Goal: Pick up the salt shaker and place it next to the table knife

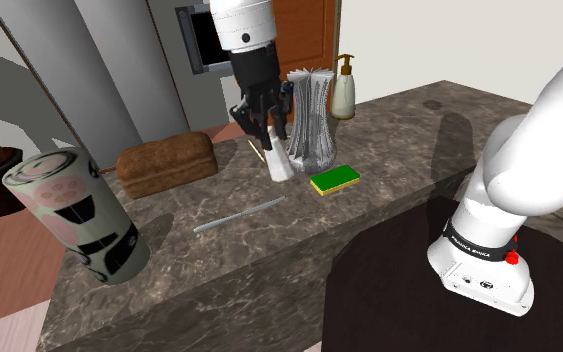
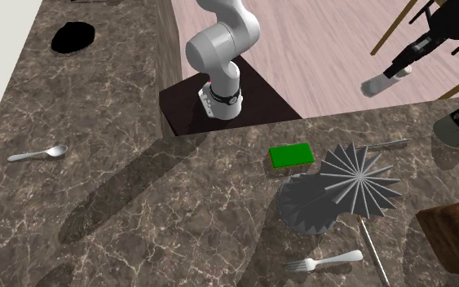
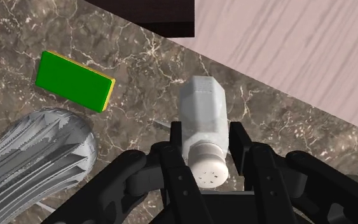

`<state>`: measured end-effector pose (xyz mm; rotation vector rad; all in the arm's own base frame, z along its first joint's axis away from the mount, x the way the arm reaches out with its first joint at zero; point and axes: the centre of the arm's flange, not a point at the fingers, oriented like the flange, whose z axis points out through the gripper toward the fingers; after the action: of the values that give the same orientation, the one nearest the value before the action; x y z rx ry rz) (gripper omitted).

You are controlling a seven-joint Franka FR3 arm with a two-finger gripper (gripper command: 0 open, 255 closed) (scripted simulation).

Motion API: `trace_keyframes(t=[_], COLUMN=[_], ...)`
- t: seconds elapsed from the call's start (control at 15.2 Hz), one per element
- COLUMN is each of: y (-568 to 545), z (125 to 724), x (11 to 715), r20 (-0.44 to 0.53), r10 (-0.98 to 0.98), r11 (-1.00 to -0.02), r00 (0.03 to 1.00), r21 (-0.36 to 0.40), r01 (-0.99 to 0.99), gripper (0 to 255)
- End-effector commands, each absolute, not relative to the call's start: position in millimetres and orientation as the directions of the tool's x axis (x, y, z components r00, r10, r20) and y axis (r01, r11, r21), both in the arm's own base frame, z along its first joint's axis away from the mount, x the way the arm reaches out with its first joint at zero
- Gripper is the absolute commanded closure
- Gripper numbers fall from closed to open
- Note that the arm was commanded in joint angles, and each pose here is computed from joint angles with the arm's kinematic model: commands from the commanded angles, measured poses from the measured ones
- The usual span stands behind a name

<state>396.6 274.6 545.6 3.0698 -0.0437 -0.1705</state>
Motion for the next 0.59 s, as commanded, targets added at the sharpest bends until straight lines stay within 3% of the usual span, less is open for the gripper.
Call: trace_keyframes(t=[0.0, 0.53], y=[297.5, 329.2], z=[545.2, 513.6], x=[400.8, 405.2], r20=[-0.109, -0.109], r10=[-0.034, -0.034], r11=[-0.997, -0.997], r00=[0.993, 0.993], r21=[0.068, 0.068], r01=[-0.026, -0.026], gripper=[255, 255])
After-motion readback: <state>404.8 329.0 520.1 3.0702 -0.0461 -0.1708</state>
